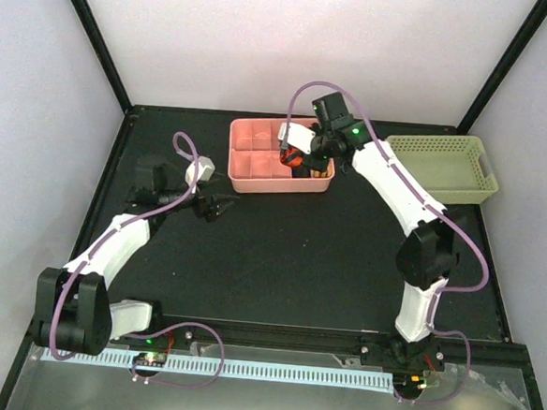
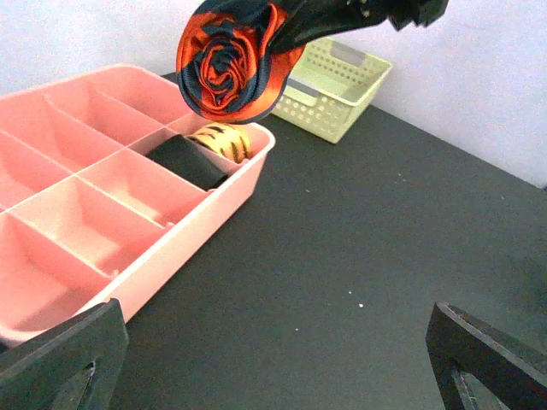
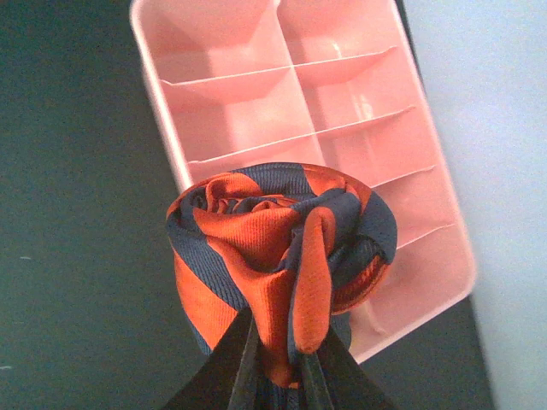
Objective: Roll the ties
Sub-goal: Place the tie in the storage box.
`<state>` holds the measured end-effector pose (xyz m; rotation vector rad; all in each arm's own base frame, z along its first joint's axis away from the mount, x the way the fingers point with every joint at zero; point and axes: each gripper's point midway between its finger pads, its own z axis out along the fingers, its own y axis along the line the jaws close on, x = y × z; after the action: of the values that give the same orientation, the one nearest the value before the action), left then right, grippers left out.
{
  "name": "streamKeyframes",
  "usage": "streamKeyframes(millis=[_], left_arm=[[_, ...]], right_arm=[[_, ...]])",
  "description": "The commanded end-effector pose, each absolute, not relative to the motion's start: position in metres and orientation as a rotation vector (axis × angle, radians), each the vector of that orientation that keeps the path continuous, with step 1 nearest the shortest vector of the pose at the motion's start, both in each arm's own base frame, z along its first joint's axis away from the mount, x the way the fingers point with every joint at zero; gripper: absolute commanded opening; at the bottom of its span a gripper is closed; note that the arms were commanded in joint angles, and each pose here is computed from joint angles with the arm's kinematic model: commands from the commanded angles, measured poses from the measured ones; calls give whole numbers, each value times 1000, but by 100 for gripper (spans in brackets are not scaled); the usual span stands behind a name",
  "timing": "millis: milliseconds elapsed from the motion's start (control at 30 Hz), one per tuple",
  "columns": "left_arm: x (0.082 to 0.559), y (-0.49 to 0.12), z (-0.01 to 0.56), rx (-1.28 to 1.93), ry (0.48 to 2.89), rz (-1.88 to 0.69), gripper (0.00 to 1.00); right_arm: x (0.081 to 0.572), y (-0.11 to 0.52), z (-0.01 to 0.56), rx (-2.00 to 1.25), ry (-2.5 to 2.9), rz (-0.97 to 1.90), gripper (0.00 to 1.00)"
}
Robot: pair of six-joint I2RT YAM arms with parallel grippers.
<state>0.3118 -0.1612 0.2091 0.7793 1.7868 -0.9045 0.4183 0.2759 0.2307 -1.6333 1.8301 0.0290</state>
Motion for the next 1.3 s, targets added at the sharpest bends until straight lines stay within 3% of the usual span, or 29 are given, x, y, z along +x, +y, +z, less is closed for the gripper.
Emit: streamKeyframes(millis=[0,367,1267], left_arm=[[315,-146,228,715,1746,-930,99],[319,-110,236,583,1735,-1043,99],[312,-104,245,582,1710,-1104,99]], right_arm=[[453,295,248,-1707,1598,-230,2],[476,334,191,-1860,1558,-294,2],[490,319,80,-2080,1642,-448,2]])
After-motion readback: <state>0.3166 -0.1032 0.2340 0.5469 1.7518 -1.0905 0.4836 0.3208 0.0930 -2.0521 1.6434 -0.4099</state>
